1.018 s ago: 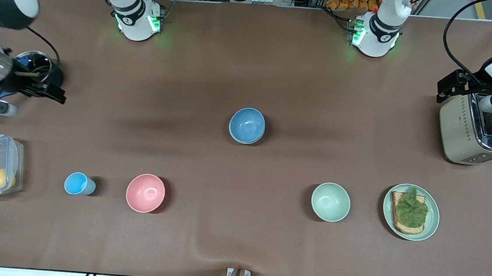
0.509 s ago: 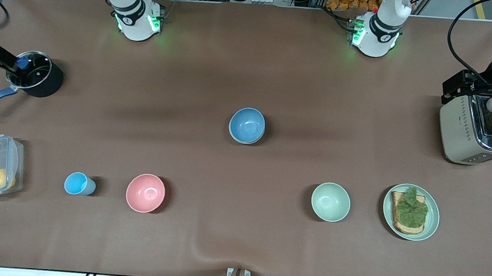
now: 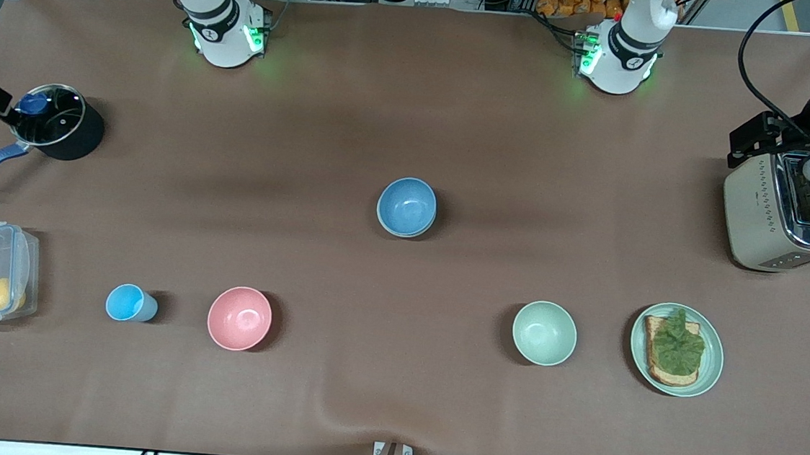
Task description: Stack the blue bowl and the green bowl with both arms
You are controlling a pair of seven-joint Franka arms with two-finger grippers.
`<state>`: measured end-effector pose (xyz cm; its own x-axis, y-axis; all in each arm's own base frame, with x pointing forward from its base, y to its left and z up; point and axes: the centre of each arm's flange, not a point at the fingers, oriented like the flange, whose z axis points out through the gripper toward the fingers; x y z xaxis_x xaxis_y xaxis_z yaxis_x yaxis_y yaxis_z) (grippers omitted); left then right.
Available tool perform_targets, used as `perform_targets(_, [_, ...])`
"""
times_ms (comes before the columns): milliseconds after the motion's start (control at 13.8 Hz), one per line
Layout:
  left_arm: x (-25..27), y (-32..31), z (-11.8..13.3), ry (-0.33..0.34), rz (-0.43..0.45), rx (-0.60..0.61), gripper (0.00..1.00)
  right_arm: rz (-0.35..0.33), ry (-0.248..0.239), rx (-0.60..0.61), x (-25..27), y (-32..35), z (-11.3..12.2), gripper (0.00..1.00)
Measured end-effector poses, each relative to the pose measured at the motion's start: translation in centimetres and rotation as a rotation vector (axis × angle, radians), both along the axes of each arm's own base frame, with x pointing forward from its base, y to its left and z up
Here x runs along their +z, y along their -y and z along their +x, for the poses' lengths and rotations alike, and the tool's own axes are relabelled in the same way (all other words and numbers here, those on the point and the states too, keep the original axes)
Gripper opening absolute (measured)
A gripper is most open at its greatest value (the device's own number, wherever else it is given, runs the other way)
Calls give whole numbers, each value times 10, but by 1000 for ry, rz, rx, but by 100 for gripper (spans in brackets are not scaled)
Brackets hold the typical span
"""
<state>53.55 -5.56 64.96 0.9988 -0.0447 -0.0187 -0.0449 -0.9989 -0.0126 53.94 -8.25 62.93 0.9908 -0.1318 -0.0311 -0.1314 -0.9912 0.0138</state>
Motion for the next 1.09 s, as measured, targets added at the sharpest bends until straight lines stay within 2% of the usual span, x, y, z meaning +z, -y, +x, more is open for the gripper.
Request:
perform_targets(291, [0, -4, 0, -3, -14, 14, 100, 5, 3, 30, -2, 32, -4, 100])
perform_targets(1091, [-1, -2, 0, -8, -15, 11, 100, 6, 4, 68, -2, 32, -4, 100])
